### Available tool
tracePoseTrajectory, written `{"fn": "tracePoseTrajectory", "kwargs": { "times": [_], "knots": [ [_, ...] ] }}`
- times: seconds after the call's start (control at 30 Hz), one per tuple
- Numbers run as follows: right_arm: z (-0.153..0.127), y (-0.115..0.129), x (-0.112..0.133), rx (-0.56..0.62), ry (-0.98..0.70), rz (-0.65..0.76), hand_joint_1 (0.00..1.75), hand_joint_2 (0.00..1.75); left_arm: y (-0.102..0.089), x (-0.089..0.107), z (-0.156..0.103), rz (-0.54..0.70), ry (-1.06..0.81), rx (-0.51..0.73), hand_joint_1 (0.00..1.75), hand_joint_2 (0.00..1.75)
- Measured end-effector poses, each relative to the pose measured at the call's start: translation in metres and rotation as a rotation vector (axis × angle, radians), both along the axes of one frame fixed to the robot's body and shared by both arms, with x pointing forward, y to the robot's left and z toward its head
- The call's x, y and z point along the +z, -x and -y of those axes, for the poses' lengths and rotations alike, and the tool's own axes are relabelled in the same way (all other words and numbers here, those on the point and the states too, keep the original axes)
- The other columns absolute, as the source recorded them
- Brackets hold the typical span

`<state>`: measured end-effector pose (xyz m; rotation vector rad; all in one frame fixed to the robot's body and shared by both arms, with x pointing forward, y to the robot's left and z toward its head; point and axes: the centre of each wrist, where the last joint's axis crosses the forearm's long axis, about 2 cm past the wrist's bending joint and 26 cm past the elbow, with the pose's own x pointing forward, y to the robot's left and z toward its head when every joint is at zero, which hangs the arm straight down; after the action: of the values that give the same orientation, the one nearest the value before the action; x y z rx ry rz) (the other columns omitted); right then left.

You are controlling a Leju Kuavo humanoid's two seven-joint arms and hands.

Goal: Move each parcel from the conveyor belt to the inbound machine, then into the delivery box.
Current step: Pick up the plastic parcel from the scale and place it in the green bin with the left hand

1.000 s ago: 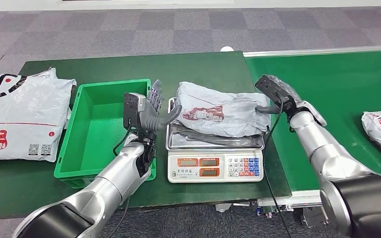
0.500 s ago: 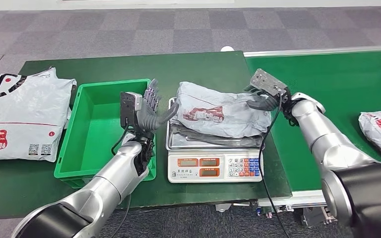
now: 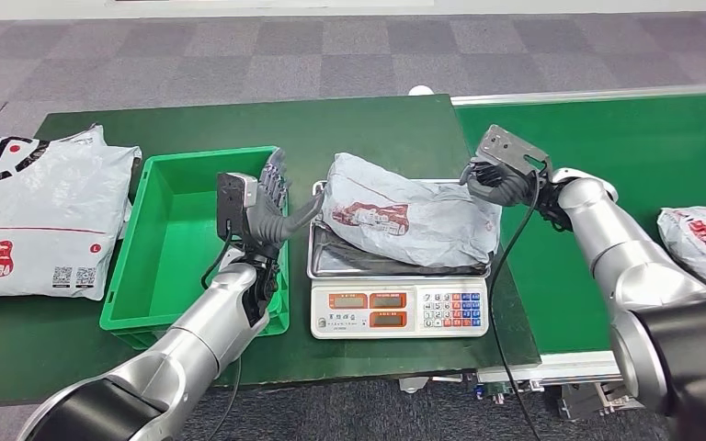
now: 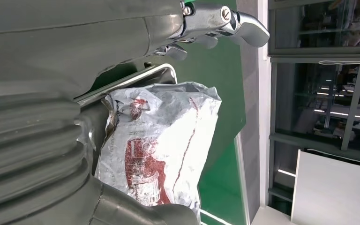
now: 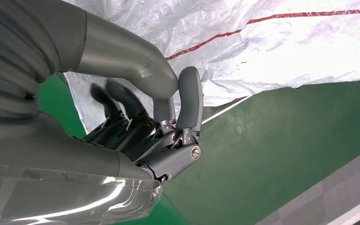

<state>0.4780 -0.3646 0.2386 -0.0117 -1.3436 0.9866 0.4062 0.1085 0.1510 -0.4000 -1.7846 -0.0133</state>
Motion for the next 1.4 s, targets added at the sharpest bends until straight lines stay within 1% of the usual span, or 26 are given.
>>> {"fn": "tracePoseTrajectory", "kwargs": {
  "times": [0.53,0.63,0.67,0.73,0.8,0.83,0.93,1.0,1.07,1.17,1.23,1.33,1.4],
  "knots": [
    [0.002,0.000,0.001,-0.001,0.005,0.002,1.73,1.75,0.000,0.000,-0.001,0.001,-0.003,0.001,0.00,1.75],
    [0.002,0.000,0.001,-0.012,0.010,0.008,0.43,1.75,0.000,-0.001,-0.001,0.002,-0.006,0.001,0.00,1.75],
    [0.002,0.000,0.000,-0.037,0.020,0.028,0.00,1.75,0.000,0.000,-0.001,0.004,-0.014,0.004,0.00,1.75],
    [-0.001,0.000,-0.005,-0.136,0.057,0.117,0.00,1.75,0.000,0.000,0.000,0.013,-0.036,0.015,0.00,1.75],
    [-0.009,0.003,-0.015,-0.248,0.092,0.229,0.00,1.75,0.000,0.002,0.001,0.022,-0.054,0.025,0.00,1.75],
    [-0.012,0.005,-0.021,-0.283,0.102,0.263,0.00,1.75,0.000,0.002,0.002,0.026,-0.059,0.028,0.00,1.75],
    [-0.021,0.009,-0.033,-0.293,0.098,0.269,0.00,1.75,0.000,0.003,0.004,0.034,-0.079,0.033,0.00,1.75],
    [-0.026,0.012,-0.038,-0.295,0.064,0.271,0.00,1.75,0.000,0.004,0.005,0.040,-0.136,0.047,0.00,1.75],
    [-0.031,0.014,-0.044,-0.310,-0.023,0.297,0.00,1.75,0.000,0.005,0.006,0.041,-0.247,0.071,0.00,1.75],
    [-0.041,0.021,-0.055,-0.364,-0.232,0.355,0.00,1.75,0.001,0.010,0.011,0.059,-0.440,0.100,0.00,1.75],
    [-0.047,0.026,-0.063,-0.406,-0.336,0.380,0.00,1.75,0.001,0.014,0.017,0.077,-0.521,0.095,0.00,1.75],
    [-0.053,0.032,-0.073,-0.460,-0.435,0.399,0.00,1.75,0.001,0.019,0.023,0.096,-0.603,0.074,0.00,1.75],
    [-0.056,0.035,-0.078,-0.480,-0.470,0.401,0.00,1.75,0.001,0.021,0.027,0.108,-0.638,0.061,0.00,1.75]
  ]
}}
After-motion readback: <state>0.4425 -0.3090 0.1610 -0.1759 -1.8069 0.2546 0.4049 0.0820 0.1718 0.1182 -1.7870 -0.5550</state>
